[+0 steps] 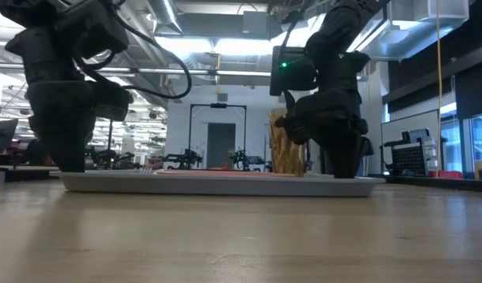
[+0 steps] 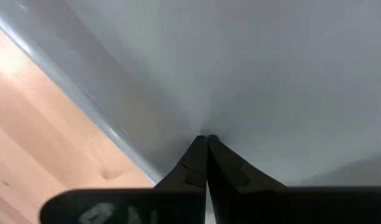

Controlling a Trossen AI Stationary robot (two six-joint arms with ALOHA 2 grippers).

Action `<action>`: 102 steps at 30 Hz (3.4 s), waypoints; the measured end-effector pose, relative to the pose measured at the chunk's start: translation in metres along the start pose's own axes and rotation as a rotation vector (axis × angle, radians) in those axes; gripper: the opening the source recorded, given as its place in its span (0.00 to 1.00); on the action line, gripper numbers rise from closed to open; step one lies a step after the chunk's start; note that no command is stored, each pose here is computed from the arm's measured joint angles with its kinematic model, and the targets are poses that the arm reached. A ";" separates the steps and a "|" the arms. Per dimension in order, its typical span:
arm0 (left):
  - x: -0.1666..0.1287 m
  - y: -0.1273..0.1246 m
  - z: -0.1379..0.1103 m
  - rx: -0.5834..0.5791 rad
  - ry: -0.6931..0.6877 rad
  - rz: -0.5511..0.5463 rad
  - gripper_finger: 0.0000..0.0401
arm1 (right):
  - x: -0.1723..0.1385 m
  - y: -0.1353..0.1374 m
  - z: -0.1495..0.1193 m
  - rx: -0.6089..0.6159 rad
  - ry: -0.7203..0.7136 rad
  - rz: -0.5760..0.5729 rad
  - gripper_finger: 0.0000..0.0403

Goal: Pick and place plate/cup/fork/spoon on tray
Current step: Adjust the gray tray

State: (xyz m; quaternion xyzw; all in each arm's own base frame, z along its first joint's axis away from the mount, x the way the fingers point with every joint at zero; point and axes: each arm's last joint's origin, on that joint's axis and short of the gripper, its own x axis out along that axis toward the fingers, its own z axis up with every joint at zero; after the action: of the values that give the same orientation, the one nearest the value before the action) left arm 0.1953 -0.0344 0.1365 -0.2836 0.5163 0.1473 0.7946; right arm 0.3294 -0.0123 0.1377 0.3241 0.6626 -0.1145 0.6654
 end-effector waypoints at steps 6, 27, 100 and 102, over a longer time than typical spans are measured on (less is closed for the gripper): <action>0.000 -0.005 -0.005 0.029 0.001 -0.002 0.00 | 0.005 0.014 -0.010 0.011 0.011 -0.008 0.01; -0.001 -0.018 -0.021 0.018 0.017 -0.023 0.00 | 0.034 0.029 -0.039 0.040 0.065 0.115 0.01; 0.004 -0.046 -0.011 0.014 -0.031 -0.013 0.00 | 0.017 0.021 -0.050 0.018 -0.007 0.110 0.01; 0.004 -0.044 -0.008 0.005 -0.045 0.003 0.00 | 0.017 0.021 -0.051 0.028 0.007 0.123 0.01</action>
State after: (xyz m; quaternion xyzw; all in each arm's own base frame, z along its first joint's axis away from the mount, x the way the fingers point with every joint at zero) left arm 0.2141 -0.0746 0.1433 -0.2772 0.4990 0.1535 0.8066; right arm 0.3025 0.0383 0.1320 0.3739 0.6422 -0.0815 0.6642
